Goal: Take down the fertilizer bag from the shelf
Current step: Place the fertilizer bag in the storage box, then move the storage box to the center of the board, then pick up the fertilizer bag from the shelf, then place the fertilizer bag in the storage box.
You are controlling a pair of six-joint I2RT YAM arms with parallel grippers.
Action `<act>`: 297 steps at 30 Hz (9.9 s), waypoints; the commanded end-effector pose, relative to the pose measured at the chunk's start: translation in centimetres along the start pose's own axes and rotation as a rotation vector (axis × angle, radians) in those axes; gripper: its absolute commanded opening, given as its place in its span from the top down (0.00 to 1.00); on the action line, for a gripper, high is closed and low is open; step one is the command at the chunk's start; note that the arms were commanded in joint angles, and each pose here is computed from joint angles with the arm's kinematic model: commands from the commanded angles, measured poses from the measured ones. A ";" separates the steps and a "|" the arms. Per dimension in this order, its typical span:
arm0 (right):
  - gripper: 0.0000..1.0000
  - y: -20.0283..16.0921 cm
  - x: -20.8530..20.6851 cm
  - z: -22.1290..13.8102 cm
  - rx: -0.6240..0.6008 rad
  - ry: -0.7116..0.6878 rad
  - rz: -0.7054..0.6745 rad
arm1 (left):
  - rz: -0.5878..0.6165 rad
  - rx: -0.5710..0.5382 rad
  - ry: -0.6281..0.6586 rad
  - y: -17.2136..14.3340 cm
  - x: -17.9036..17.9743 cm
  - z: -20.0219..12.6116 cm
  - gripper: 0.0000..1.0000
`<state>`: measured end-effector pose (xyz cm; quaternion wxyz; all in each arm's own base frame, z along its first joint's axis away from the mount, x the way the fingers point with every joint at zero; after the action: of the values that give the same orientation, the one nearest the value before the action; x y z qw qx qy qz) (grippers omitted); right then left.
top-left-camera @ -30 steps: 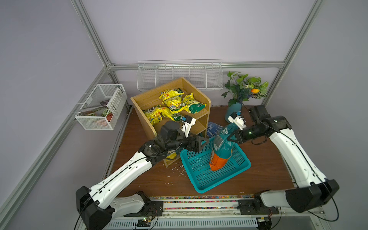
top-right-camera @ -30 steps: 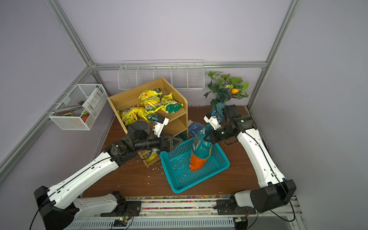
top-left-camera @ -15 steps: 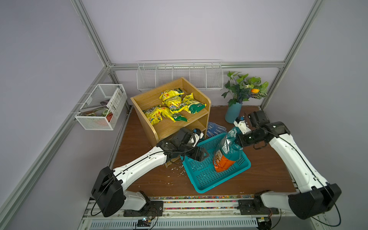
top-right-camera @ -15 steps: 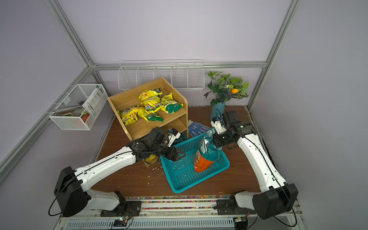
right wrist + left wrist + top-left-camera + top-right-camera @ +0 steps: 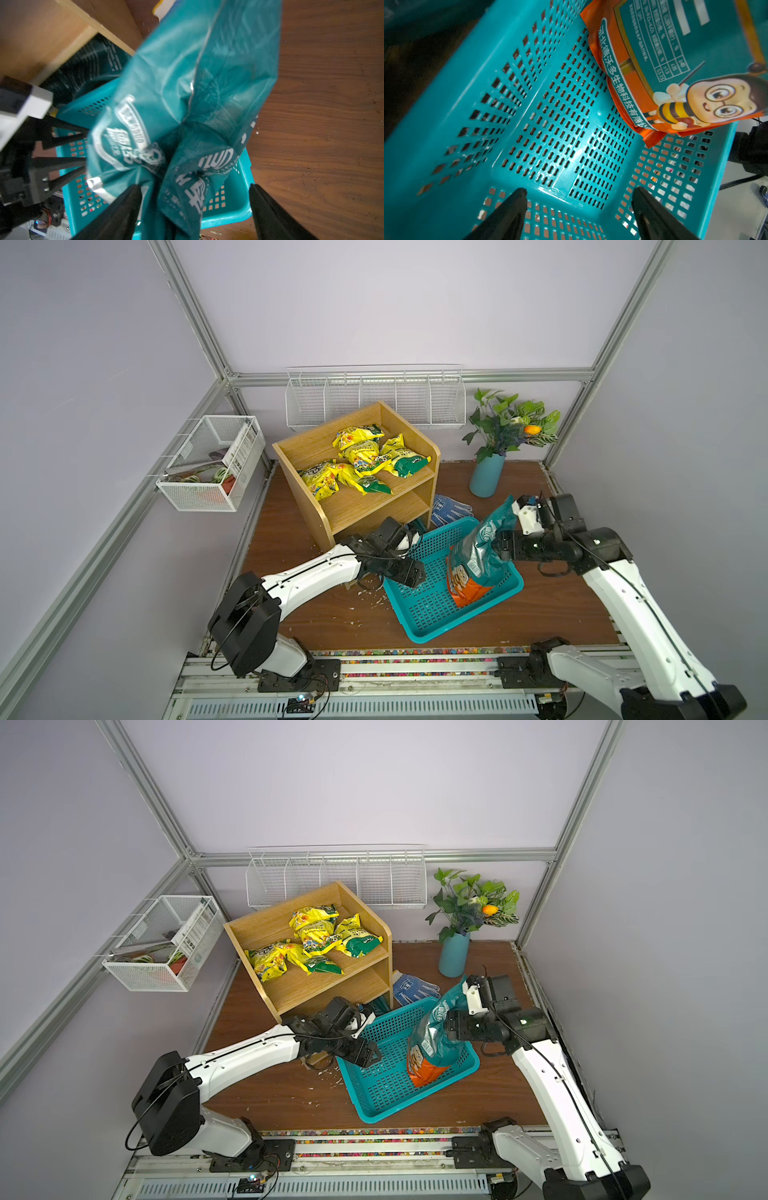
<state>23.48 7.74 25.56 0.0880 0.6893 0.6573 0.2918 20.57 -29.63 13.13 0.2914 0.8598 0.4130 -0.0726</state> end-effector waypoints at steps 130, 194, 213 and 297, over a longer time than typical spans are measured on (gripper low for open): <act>0.78 -11.2 14.8 16.6 0.187 -0.114 -0.240 | -0.062 -0.921 0.341 3.1 1.0 -26.1 0.00; 0.29 -5.6 21.6 24.3 -0.156 0.588 0.589 | -0.037 -0.901 0.313 2.8 0.6 -25.6 0.01; 0.55 -1.4 23.9 27.2 -0.298 0.739 0.620 | -0.027 -0.880 0.335 3.0 0.7 -25.7 0.01; 1.00 10.6 8.1 -8.2 -0.723 -0.006 -0.347 | 0.061 -0.671 0.038 7.2 -3.1 -15.9 0.01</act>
<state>25.69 10.96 35.79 0.3452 0.5197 0.6757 0.3927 21.93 -25.99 28.51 0.5289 0.7438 0.3978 0.0936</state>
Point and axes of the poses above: each gripper's point midway between its finger pads, its own z axis out along the fingers, its own x axis along the line the jaws close on, y = z × x, the point moved 2 cm from there along -z, back along the fingers, and after that the axes turned 6 degrees about z, right-handed, at the moved point
